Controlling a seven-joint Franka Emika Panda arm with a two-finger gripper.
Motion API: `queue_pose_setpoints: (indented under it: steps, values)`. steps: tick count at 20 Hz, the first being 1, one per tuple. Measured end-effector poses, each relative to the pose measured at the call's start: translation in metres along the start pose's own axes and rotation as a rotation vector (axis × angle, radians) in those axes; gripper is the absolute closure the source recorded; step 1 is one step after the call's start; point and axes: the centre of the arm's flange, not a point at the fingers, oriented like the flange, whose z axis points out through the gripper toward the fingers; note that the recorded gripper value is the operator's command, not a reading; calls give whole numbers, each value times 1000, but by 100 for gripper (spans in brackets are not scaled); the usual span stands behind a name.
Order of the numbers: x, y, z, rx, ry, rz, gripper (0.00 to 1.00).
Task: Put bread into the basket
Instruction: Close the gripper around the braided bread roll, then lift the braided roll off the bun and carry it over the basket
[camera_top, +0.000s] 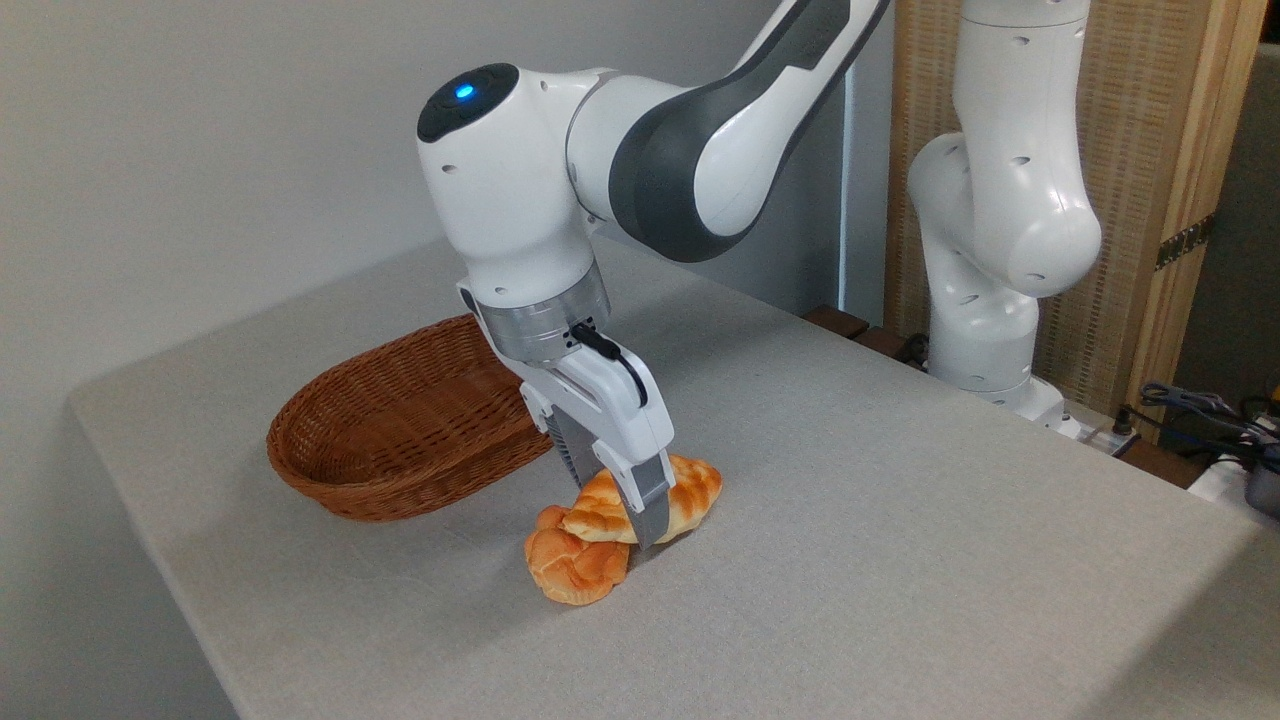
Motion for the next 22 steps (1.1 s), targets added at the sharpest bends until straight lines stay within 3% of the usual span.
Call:
queue_pose_setpoints:
  steps: [14, 18, 22]
  values:
    - [1, 0, -4, 6, 6, 2, 62]
    - [2, 2, -28, -3, 13, 4, 62]
    - [17, 17, -61, -28, 80, 18, 62]
